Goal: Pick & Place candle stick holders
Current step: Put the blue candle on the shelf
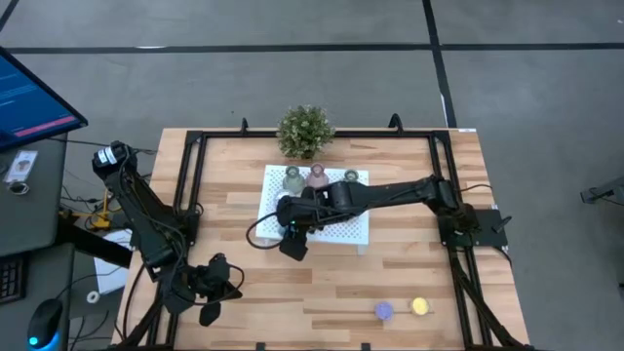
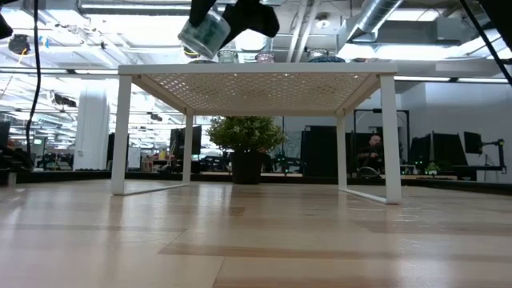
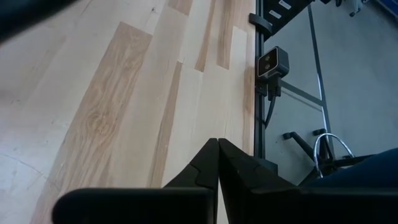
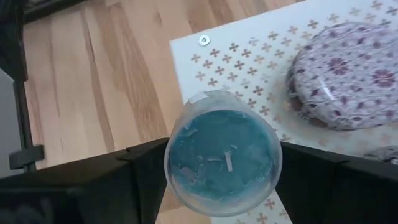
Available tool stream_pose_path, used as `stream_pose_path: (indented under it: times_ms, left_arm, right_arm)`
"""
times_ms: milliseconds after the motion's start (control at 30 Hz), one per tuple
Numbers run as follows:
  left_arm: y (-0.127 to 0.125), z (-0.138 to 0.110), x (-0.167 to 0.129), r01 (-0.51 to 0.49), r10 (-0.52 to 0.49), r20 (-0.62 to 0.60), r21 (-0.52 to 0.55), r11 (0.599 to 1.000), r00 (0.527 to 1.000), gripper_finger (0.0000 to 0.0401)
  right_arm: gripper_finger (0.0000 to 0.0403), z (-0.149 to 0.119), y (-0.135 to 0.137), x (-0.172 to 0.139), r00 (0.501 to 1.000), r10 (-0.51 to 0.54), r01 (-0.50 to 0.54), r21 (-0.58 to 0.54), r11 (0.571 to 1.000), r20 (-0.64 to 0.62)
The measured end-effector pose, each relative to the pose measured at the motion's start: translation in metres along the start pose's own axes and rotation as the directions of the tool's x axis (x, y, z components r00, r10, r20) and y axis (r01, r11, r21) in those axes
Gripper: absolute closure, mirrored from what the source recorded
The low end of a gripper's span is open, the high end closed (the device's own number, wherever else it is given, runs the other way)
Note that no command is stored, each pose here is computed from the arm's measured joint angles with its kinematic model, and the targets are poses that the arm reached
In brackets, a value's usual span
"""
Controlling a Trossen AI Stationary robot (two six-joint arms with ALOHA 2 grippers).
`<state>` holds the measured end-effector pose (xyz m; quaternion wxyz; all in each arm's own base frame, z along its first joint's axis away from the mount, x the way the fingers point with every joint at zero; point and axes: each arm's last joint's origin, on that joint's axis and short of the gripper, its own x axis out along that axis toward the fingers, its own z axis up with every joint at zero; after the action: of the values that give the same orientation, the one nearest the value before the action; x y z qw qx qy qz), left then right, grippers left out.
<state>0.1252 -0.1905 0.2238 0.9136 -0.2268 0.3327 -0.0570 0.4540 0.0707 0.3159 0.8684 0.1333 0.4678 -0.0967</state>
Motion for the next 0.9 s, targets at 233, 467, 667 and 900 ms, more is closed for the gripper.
stream_pose_path:
  times_ms: [233, 467, 667, 900]
  left_arm:
    - [0.0, 0.0, 0.0, 0.0, 0.0, 0.0, 0.0, 1.0, 1.0, 0.0394]
    - [-0.0001, 0.0001, 0.0, 0.001, -0.001, 0.001, -0.001, 1.0, 1.0, 0.0395]
    - [-0.0002, 0.0001, 0.0, 0.002, -0.002, 0.001, -0.001, 1.0, 1.0, 0.0394]
    - [-0.0002, 0.0001, 0.0, 0.002, -0.002, 0.001, -0.001, 1.0, 1.0, 0.0394]
  right_arm:
    - [0.0168, -0.0005, 0.0005, 0.0001, 1.0, -0.001, 0.001, 0.005, 1.0, -0.002]
    - [0.0168, 0.0003, -0.0012, 0.0002, 0.999, -0.033, 0.033, 0.006, 0.999, 0.013]
    - [0.0168, 0.0006, -0.0016, 0.0001, 0.997, -0.065, 0.065, 0.006, 0.998, 0.03]
    - [0.0167, 0.0009, -0.0021, 0.0001, 0.997, -0.072, 0.072, -0.001, 0.997, 0.034]
